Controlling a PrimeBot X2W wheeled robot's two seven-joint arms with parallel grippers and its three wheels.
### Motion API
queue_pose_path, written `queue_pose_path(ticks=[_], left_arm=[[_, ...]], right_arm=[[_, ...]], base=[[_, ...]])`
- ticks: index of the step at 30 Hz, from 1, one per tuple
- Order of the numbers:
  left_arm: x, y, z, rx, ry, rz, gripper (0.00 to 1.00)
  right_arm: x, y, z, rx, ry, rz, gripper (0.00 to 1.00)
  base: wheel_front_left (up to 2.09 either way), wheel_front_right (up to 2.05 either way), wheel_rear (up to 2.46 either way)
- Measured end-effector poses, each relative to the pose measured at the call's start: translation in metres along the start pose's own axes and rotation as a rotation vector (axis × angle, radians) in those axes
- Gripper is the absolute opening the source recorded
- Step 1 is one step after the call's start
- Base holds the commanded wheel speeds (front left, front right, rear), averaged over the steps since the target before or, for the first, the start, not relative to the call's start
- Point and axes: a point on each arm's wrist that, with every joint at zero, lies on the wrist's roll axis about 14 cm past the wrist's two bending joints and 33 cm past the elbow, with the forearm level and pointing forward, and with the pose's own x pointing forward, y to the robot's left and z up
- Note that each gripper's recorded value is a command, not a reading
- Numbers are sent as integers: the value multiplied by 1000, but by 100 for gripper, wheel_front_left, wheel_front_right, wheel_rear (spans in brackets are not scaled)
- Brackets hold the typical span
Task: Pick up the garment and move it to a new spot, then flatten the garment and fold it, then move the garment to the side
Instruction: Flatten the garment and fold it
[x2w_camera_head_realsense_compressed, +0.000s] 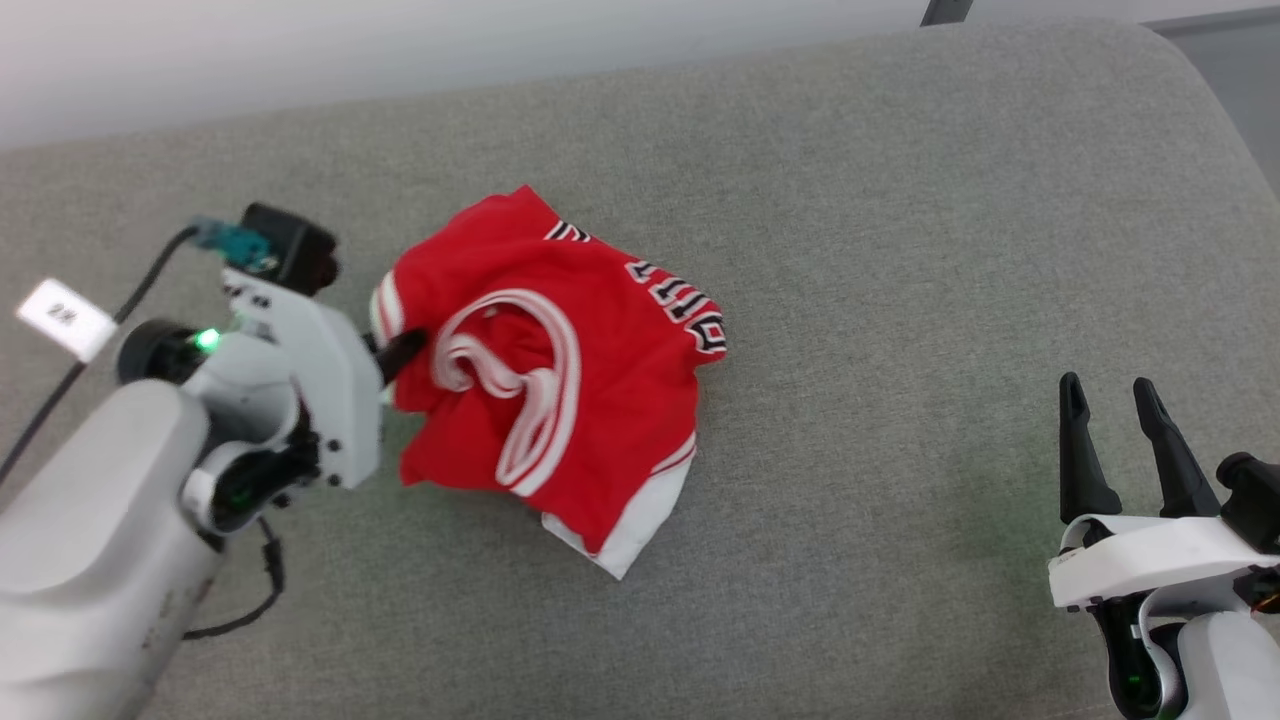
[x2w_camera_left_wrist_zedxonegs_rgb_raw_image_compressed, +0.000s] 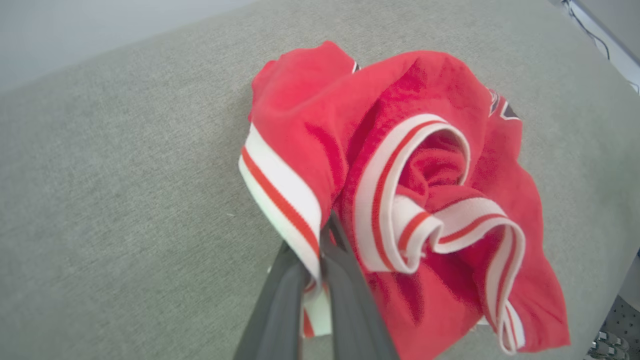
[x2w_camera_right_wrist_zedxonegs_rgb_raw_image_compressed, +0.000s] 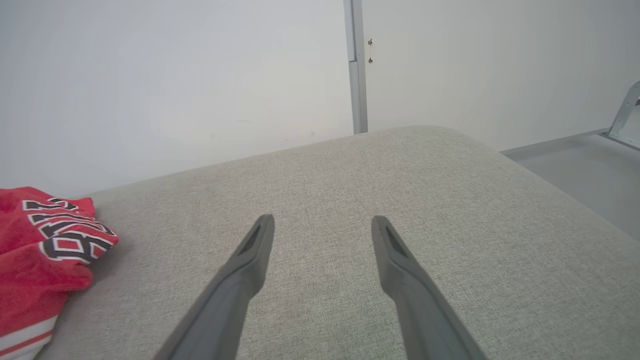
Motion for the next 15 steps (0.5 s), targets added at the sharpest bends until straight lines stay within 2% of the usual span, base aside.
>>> queue_pose_path(ticks=[6,10,15], left_arm=[[-8,-62,34,137,-76,-150,0],[-8,-109,28,203,-56,-269,0],[-2,-145,5,256,14,-364,0]], right_arm=[[-1,2,3,10,-9,2,100],[-2,3,2,14,-9,1,100],[-3,3,2,21,-9,-4,100]], base=[[0,0,0],[0,0,0],[0,0,0]])
